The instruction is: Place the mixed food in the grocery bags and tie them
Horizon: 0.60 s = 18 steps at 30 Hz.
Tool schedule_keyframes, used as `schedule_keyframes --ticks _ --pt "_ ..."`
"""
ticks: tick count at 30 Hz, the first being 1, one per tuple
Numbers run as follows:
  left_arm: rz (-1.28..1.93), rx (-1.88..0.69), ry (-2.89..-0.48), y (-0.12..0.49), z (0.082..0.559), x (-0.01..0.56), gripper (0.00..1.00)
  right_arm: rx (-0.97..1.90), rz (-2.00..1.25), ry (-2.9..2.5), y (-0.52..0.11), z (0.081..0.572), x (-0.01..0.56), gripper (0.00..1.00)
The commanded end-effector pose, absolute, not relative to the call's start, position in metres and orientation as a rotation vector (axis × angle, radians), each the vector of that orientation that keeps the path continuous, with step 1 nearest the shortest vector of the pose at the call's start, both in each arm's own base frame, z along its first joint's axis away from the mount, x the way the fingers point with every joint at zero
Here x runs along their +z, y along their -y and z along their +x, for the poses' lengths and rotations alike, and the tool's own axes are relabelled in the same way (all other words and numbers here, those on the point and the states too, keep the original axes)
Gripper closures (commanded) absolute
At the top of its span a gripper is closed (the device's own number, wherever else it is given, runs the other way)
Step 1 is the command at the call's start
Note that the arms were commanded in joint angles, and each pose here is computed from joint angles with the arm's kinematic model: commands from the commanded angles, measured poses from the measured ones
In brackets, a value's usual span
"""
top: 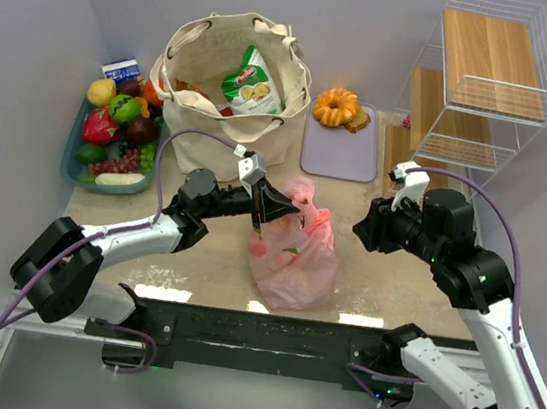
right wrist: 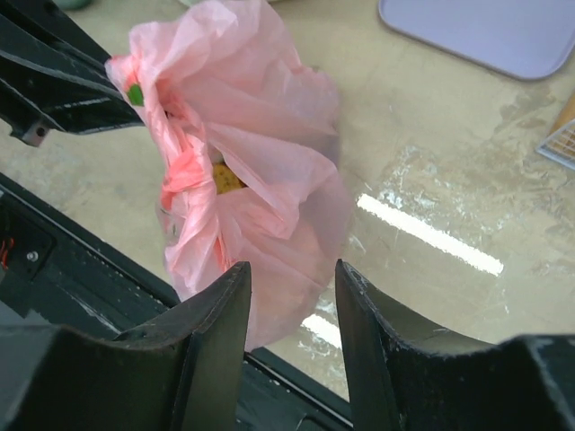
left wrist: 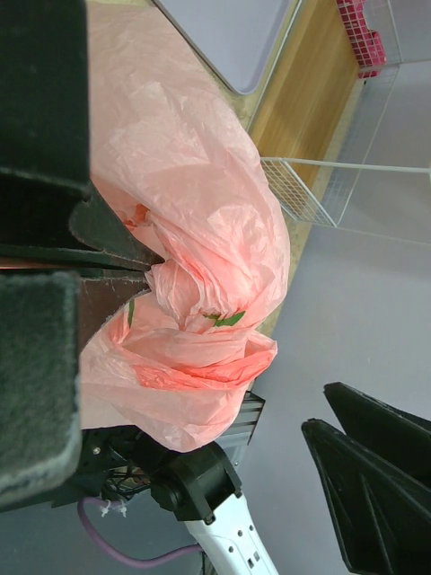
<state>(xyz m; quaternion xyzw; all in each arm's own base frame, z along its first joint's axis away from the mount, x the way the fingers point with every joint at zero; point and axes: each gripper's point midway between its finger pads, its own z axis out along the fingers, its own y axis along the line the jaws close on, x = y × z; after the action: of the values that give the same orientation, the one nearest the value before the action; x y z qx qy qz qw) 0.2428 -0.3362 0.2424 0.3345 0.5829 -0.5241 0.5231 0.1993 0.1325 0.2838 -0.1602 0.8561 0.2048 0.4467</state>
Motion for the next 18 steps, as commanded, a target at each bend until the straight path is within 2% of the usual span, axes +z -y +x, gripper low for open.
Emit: schedule_keyframes --ticks 1,9,18 --pt "0.79 -1.236 -1.322 0.335 0.247 0.266 1.0 0.514 -0.438 -2.218 -0.136 0.195 0.259 0.54" --pt "0.793 -1.238 -1.327 0.335 0.246 0.265 1.0 0.584 -0.424 -2.289 -0.142 0.184 0.235 0.53" --pt "0.791 -1.235 -1.328 0.335 0.247 0.266 1.0 0.651 -0.451 -2.238 -0.15 0.18 0.236 0.49"
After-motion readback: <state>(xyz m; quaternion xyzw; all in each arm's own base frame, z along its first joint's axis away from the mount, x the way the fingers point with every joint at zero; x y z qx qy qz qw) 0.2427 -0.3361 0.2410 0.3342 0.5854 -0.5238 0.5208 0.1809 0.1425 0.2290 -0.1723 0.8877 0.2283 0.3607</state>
